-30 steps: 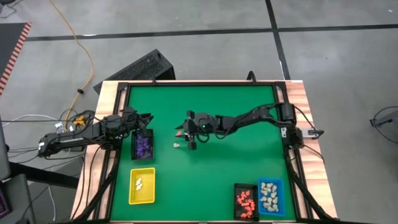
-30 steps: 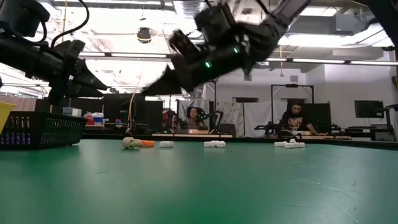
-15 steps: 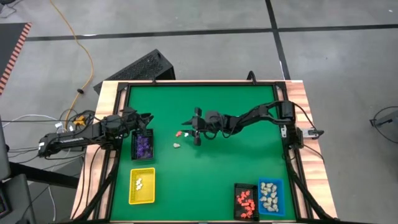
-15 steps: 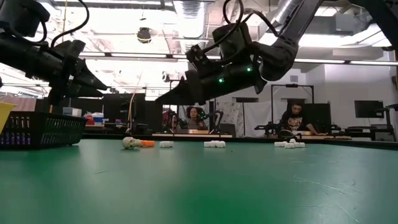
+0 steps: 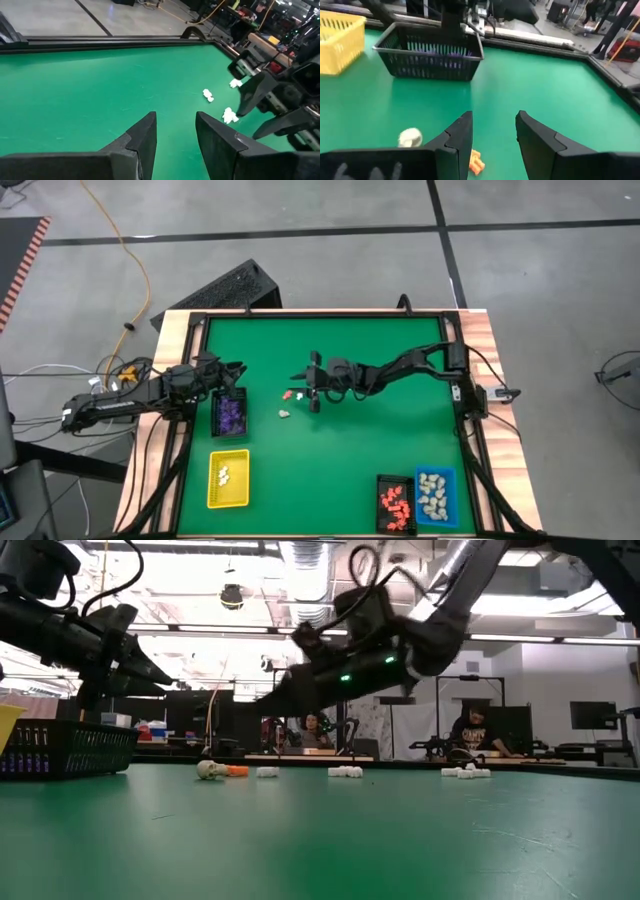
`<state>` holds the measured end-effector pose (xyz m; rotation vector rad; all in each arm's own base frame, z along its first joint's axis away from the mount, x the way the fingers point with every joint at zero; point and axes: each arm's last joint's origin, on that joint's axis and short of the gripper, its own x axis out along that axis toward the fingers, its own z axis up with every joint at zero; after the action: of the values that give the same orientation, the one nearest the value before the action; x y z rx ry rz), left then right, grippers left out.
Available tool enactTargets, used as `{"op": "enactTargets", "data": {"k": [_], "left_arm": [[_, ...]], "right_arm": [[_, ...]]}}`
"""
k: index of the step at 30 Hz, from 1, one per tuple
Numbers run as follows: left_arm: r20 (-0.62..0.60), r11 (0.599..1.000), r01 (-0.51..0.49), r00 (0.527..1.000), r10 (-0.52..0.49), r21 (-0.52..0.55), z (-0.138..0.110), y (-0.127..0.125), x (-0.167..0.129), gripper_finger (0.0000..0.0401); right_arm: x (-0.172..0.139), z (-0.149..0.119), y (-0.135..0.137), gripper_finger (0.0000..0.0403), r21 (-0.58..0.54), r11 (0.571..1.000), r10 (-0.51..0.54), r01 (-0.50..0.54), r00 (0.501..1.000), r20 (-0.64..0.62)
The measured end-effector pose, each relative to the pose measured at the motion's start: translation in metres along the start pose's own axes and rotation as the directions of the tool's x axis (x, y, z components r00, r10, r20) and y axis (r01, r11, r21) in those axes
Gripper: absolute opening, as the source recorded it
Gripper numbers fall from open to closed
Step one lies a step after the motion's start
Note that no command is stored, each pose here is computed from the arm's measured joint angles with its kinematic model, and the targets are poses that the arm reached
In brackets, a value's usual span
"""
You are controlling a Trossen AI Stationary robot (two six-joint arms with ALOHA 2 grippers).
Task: Sort Halloween decoration
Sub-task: Put the orange skeleton toy into the bottom black basket
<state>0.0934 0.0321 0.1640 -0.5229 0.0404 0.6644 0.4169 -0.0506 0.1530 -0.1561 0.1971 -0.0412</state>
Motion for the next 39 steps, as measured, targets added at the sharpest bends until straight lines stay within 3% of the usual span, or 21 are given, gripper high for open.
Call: {"op": "enactTargets", "data": {"k": [18,28,39], "left_arm": [[-0.027,1.0,-0.016,1.0,0.016,0.01,-0.002,0.0,0.002,0.0126],[-0.029,1.0,-0.016,0.999,0.016,0.005,-0.003,0.0,0.002,0.0126],[-0.033,1.0,-0.008,0.999,0.008,0.002,-0.003,0.0,0.002,0.0126]], "right_arm": [[0.045,-0.03,0.004,0.0161,0.025,0.997,0.076,-0.075,0.996,-0.04],[0.075,-0.041,0.005,0.0159,0.085,0.989,0.142,-0.125,0.958,-0.249],[0.072,-0.043,0.005,0.0102,0.114,0.986,0.157,-0.123,0.922,-0.355]]}}
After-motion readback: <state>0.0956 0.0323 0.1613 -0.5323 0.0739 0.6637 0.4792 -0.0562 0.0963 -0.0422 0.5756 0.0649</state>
